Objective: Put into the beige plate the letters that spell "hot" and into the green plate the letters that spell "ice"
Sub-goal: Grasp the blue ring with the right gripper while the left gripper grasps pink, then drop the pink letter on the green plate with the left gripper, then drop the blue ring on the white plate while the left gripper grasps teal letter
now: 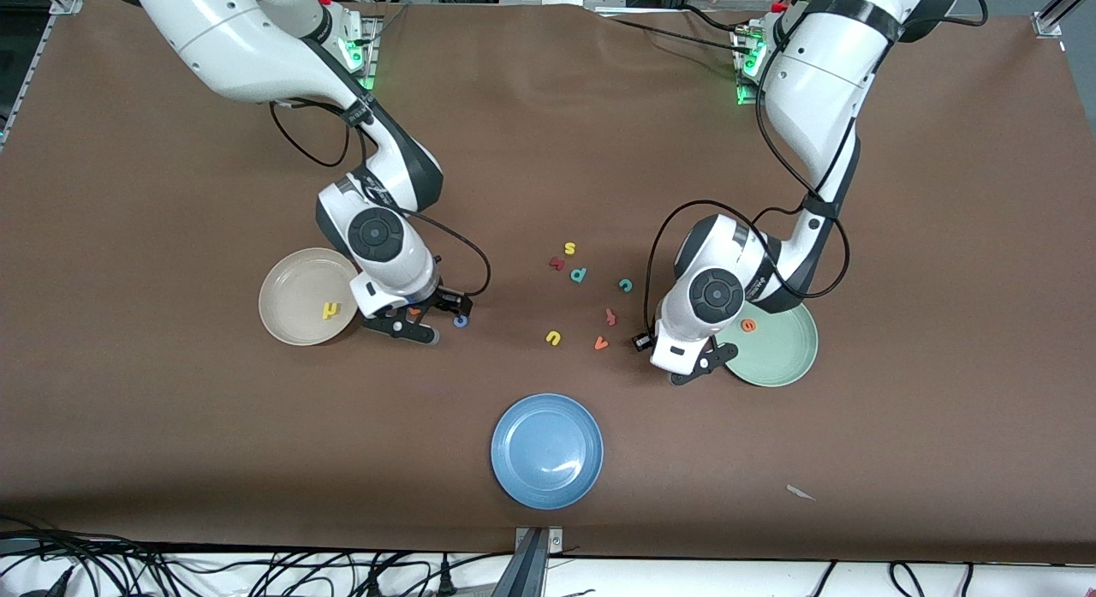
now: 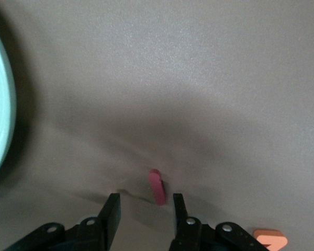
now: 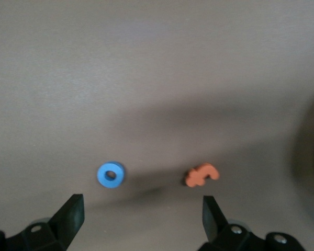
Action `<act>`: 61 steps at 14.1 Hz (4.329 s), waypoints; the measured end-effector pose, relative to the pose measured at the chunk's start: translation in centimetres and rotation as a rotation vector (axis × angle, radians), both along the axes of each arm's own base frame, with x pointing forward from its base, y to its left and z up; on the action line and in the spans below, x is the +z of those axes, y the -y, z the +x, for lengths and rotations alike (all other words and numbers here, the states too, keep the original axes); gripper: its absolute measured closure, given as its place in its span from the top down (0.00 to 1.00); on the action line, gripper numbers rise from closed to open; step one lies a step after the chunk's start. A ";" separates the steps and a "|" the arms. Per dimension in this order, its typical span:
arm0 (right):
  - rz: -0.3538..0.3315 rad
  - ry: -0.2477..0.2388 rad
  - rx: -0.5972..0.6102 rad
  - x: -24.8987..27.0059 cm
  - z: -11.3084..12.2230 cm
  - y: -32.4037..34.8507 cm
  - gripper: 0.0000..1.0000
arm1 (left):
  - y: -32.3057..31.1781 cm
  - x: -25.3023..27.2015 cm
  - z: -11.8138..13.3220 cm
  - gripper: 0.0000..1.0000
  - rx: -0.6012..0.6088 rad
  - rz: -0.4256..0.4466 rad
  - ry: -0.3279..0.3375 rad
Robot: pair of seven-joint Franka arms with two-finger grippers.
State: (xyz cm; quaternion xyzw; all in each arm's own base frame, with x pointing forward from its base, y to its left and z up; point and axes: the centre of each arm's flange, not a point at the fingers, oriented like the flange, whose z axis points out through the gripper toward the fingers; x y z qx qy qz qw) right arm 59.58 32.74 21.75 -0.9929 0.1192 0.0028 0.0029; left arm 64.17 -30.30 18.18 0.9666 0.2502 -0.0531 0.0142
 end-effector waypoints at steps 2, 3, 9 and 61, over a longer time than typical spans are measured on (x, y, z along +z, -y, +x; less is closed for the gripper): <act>0.016 0.003 0.015 -0.8 0.0 -1.7 1.00 | 0.0 -0.4 0.1 0.48 0.006 -0.001 -0.003; 0.028 0.007 0.021 -1.3 0.0 -2.4 1.00 | 0.0 -0.5 0.1 0.47 0.007 0.000 -0.004; 0.049 0.007 0.023 -3.7 0.0 -2.9 0.94 | 0.1 -0.7 0.2 0.10 0.021 -0.001 -0.005; 0.001 0.003 0.063 -2.2 1.8 -1.5 0.27 | 6.1 -0.8 -9.9 0.65 -0.817 -0.059 -0.052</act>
